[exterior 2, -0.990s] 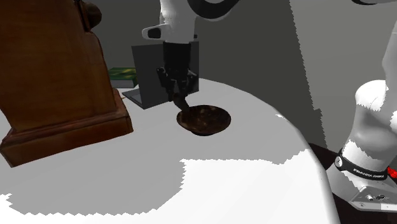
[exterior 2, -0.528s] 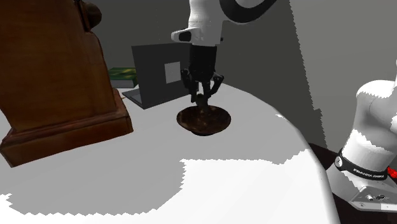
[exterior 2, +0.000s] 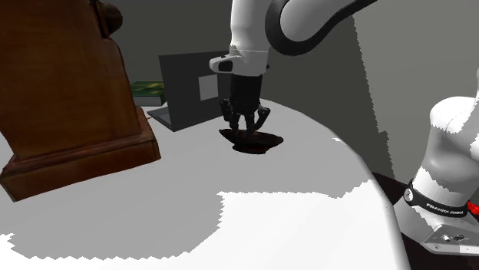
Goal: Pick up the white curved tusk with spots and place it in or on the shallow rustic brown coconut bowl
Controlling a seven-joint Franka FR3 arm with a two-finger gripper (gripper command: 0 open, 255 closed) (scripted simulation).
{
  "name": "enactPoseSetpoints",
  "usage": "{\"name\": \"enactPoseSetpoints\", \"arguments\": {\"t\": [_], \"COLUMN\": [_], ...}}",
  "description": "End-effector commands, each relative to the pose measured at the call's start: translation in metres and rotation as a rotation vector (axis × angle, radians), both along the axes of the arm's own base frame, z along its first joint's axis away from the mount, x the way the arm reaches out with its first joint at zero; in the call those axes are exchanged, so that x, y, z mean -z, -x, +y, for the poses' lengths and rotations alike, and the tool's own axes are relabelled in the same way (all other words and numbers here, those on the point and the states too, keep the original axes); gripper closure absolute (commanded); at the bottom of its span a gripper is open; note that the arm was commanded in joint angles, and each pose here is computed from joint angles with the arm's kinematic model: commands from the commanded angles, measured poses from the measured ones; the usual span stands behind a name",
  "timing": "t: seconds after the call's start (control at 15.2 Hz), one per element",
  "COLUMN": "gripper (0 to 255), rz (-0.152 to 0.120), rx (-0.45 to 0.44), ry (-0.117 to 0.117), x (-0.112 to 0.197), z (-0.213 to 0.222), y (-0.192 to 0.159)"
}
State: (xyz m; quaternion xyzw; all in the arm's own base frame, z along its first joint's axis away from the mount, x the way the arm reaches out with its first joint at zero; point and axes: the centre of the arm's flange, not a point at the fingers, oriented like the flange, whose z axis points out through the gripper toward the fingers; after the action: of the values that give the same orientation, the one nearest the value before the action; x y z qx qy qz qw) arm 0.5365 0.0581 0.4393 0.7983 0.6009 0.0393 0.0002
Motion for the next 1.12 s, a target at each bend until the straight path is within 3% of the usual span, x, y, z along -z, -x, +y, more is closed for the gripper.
{"name": "enactPoseSetpoints", "arguments": {"t": [0.0, 0.59, 0.66, 0.99, 1.06], "gripper": [255, 255, 0, 0, 0], "rz": [0.001, 0.001, 0.001, 0.001, 0.001], "rx": [0.001, 0.001, 0.001, 0.001, 0.001], "ry": [0.0, 0.0, 0.0, 0.0, 0.0], "x": [0.01, 0.021, 0.021, 0.021, 0.007], "z": [-0.001, -0.001, -0.001, -0.001, -0.002], "y": [-0.001, -0.001, -0.001, -0.001, 0.0]}}
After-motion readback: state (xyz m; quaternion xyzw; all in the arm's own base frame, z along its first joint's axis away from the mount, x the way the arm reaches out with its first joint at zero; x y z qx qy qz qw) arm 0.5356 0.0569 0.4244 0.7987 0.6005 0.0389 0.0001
